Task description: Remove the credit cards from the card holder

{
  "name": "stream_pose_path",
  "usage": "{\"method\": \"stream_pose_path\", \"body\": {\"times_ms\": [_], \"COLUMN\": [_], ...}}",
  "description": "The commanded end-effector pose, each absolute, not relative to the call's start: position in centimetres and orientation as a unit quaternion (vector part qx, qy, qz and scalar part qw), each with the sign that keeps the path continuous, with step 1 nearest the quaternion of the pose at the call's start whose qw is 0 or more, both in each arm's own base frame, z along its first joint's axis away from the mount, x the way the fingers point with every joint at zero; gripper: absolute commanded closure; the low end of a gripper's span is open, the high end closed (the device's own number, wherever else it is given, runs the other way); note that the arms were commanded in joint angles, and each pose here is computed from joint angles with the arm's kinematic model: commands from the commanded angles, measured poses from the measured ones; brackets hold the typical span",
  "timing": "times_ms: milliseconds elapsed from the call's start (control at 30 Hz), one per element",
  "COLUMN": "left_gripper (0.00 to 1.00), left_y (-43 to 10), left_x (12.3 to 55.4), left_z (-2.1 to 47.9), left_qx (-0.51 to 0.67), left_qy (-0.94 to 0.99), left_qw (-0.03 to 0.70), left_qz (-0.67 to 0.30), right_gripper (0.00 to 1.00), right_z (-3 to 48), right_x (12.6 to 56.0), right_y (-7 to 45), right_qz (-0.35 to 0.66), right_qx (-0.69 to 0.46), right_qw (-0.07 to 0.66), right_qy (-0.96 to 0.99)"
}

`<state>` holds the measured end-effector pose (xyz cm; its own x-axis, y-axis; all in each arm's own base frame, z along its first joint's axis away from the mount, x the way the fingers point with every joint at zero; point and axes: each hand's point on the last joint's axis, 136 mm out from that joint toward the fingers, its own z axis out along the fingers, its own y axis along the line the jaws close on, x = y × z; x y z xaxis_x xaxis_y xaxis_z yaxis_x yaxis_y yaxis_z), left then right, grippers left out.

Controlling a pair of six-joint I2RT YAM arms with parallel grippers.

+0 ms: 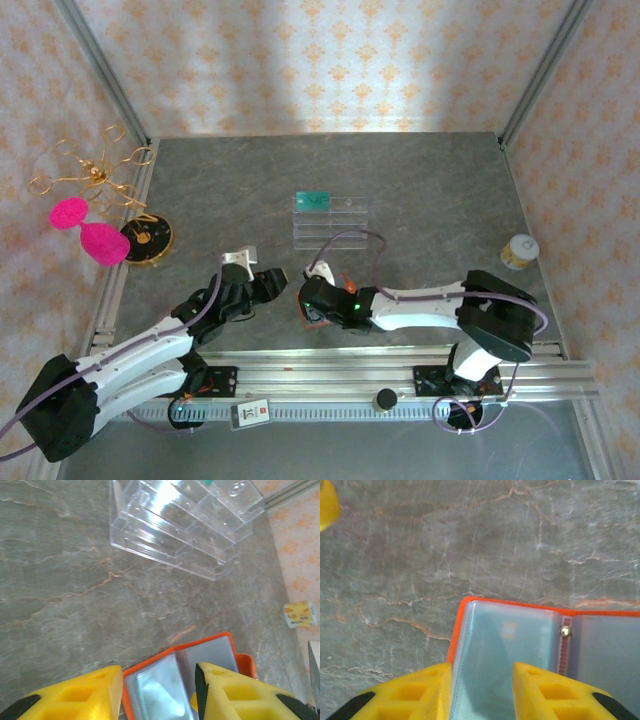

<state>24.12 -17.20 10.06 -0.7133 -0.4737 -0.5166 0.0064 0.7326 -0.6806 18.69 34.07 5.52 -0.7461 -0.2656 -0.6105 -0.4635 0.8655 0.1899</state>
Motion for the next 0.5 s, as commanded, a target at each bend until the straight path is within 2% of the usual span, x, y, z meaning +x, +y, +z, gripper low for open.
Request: {"method": "stream_pose_path", "body": {"times_ms": [0,267,367,467], "left_gripper": [0.58,0.58,0.59,0.60], "left_y": [-16.2,-17.1,-17.6,-18.0], "left_x": [23.9,23.9,23.7,23.5], "left_z": [8.7,8.4,8.3,8.3], "left_qx": [-0.135,-0.123,-0.113,-0.104], "left_qy": [0.873,0.873,0.873,0.873], "left_qw": [0.349,0.337,0.330,0.323], "left_qz": [-0.313,-0.332,-0.341,-0.350], "right_gripper": [0.64,0.67,0.86,0.97], "right_z": [4.1,0.7,0.3,1.4], "right_x": [18.2,17.9,18.0,18.2], "right_y": [33.1,31.8,31.8,32.5], "right_qz": [0.114,0.055,0.049,0.077], "right_qx": [-0.213,-0.202,-0.194,-0.177], "right_qw": [0.284,0.257,0.257,0.268], "right_qy": [0.928,0.943,0.946,0.944]}}
